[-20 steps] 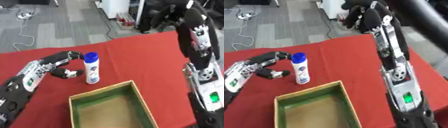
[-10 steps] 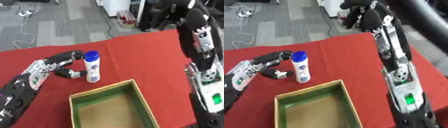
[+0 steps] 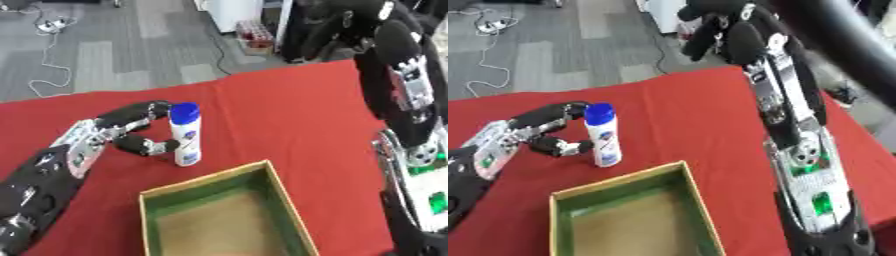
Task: Pick up objects on the table and place them in the box.
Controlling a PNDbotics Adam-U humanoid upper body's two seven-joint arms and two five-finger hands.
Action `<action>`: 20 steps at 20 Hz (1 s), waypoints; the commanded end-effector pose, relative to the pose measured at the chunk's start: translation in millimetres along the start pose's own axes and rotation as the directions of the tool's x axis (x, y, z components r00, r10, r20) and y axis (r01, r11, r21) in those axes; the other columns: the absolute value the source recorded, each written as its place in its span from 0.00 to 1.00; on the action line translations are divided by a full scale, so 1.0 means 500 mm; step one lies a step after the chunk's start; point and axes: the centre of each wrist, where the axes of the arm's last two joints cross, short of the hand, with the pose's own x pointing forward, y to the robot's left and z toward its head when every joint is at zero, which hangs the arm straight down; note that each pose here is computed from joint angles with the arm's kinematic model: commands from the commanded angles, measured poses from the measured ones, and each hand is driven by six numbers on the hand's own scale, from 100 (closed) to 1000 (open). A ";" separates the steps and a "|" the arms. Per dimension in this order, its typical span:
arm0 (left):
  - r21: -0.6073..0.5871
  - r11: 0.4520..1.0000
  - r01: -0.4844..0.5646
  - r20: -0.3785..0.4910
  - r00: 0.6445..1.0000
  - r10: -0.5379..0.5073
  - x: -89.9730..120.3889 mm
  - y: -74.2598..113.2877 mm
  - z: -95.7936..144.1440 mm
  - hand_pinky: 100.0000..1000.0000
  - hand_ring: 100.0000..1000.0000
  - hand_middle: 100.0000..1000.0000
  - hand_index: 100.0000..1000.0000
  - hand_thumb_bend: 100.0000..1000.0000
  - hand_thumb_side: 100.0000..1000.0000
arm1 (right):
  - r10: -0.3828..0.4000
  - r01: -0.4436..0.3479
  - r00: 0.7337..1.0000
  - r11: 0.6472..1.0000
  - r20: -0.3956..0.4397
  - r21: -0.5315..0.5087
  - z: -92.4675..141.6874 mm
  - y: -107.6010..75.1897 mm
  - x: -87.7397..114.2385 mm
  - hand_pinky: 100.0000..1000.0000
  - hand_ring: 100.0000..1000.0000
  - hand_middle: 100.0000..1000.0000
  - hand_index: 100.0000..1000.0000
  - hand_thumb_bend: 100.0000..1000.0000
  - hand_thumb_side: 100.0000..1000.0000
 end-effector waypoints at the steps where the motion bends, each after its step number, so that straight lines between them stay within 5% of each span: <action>1: 0.078 0.996 -0.047 0.010 0.999 0.046 0.003 0.029 -0.017 0.98 0.92 0.78 0.92 0.24 1.00 | 0.000 0.000 0.999 1.000 0.041 0.003 -0.018 -0.004 0.010 0.40 0.48 0.64 0.79 0.00 1.00; 9: 0.128 0.970 -0.207 0.038 0.978 0.204 0.028 0.050 -0.048 0.94 0.91 0.77 0.91 0.25 1.00 | -0.014 0.014 0.998 1.000 0.060 0.009 -0.025 0.002 0.013 0.40 0.48 0.65 0.79 0.00 1.00; 20: -0.020 0.995 -0.097 0.024 0.995 0.098 0.024 0.045 -0.044 0.97 0.92 0.79 0.91 0.25 1.00 | -0.034 0.032 0.996 0.999 0.087 0.026 -0.038 0.009 0.017 0.41 0.49 0.65 0.79 0.00 1.00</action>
